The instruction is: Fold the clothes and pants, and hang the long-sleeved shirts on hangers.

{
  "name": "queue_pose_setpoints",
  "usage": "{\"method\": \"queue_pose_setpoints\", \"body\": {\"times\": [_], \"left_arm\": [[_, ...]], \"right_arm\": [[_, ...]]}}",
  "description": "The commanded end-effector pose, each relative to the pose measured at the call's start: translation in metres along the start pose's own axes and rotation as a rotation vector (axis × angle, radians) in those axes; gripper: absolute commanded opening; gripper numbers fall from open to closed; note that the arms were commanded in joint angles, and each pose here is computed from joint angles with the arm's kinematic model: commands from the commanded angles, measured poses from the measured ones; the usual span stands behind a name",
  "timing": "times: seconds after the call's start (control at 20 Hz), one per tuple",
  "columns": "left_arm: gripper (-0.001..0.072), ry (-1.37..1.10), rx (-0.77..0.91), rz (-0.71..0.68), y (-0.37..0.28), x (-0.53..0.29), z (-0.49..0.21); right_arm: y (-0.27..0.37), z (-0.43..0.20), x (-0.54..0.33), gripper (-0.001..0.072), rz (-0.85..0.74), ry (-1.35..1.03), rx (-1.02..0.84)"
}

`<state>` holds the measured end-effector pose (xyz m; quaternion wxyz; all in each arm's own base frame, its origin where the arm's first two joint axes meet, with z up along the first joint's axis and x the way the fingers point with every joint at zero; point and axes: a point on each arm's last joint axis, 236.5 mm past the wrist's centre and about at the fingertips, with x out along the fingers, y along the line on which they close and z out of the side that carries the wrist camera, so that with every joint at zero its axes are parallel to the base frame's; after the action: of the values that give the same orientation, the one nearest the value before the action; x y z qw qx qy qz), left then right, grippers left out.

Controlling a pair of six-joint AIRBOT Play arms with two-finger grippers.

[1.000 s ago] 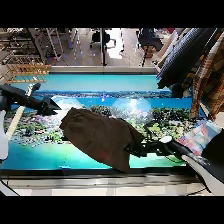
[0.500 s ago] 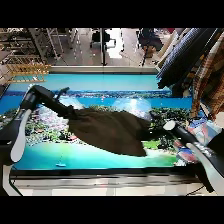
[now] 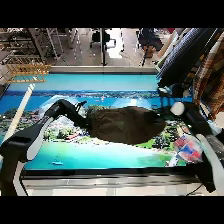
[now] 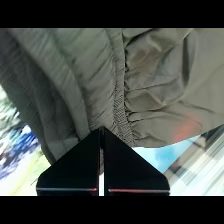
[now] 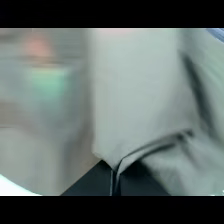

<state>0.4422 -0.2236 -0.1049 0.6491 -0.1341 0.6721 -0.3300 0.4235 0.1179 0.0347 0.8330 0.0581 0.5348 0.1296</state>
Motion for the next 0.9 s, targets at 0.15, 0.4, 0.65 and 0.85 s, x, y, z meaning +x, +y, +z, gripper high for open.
{"method": "queue_pose_setpoints", "body": {"times": [0.15,0.4,0.65,0.85], "left_arm": [[0.0006,-0.072,0.008,-0.002,-0.012,-0.086,0.001],[0.0006,-0.167,-0.036,0.02,-0.005,-0.184,-0.021],[0.0009,-0.185,-0.077,0.021,0.002,-0.198,-0.026],[0.0244,-0.167,-0.023,0.021,-0.019,-0.177,-0.018]], "right_arm": [[0.183,-0.011,0.101,0.001,0.108,0.11,-0.39],[0.236,-0.004,0.107,0.0428,0.151,0.119,-0.6],[0.125,0.071,0.005,0.0464,0.05,0.043,-0.33],[0.036,0.026,0.011,0.0465,0.135,0.266,-0.002]]}}
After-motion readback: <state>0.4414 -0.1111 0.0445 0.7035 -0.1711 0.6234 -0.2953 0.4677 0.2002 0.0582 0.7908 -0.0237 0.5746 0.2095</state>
